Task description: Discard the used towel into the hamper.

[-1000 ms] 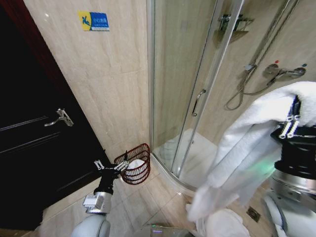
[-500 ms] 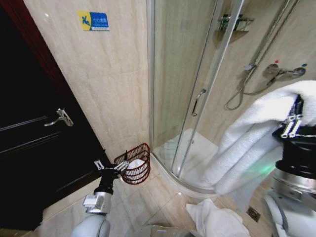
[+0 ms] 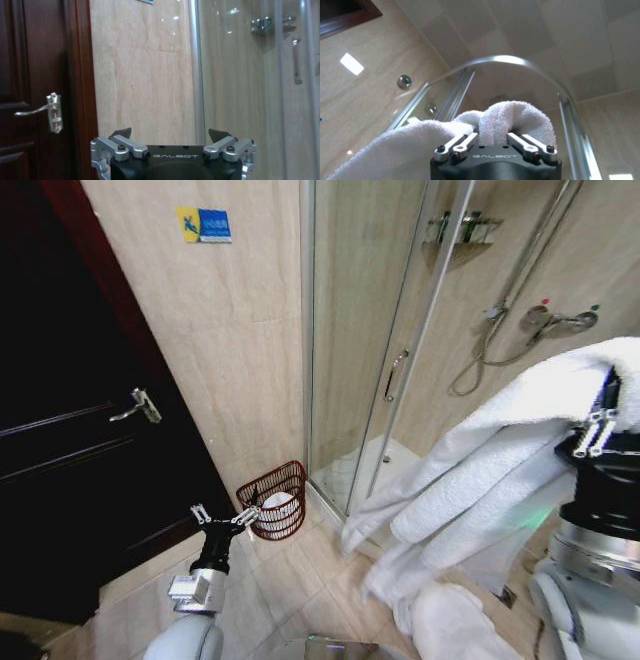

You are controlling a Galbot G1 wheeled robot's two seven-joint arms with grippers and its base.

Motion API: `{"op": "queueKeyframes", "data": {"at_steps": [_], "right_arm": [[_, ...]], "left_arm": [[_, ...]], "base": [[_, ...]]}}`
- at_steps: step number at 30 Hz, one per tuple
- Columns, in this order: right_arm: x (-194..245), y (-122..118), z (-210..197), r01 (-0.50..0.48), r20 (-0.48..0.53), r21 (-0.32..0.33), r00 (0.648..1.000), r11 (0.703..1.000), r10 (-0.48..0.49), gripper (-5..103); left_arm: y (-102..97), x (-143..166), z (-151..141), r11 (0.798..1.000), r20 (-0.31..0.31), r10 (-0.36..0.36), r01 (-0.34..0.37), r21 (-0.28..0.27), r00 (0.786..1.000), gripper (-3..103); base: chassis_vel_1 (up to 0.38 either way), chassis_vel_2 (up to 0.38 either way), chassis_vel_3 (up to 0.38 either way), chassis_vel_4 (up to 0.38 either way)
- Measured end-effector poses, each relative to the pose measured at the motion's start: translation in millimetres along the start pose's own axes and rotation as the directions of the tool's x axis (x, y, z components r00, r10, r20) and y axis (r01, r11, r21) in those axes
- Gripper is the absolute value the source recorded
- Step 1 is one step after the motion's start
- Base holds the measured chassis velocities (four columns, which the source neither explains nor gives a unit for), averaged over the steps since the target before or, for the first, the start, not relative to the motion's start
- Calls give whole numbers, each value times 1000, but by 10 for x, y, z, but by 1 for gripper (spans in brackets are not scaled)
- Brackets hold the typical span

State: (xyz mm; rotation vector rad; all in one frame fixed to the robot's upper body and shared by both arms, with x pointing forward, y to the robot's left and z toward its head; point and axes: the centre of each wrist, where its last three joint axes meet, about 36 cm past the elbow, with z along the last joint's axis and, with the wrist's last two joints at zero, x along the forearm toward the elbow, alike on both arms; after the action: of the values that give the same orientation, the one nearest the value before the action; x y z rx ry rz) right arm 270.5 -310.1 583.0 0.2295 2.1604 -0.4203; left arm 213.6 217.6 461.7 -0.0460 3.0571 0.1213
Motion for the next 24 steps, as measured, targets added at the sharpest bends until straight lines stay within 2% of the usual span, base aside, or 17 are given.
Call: {"op": "queueKeyframes", "data": {"at_steps": [6,16,24], "right_arm": [[6,-2,0,2,9,-2,1000,1000,-2,13],[39,68,6,23,22,-20,1000,1000,-22,13],[21,39,4,31,39,-15,999,999,-30,13]], "left_arm": [[0,0,0,1000,0,0,0,0,1000,100],[0,-1,0,1000,0,0,0,0,1000,100],[0,0,0,1000,0,0,0,0,1000,100]], "base": [[81,-102,-86,94],[-44,45,50,-30],[72,23,24,59]]}}
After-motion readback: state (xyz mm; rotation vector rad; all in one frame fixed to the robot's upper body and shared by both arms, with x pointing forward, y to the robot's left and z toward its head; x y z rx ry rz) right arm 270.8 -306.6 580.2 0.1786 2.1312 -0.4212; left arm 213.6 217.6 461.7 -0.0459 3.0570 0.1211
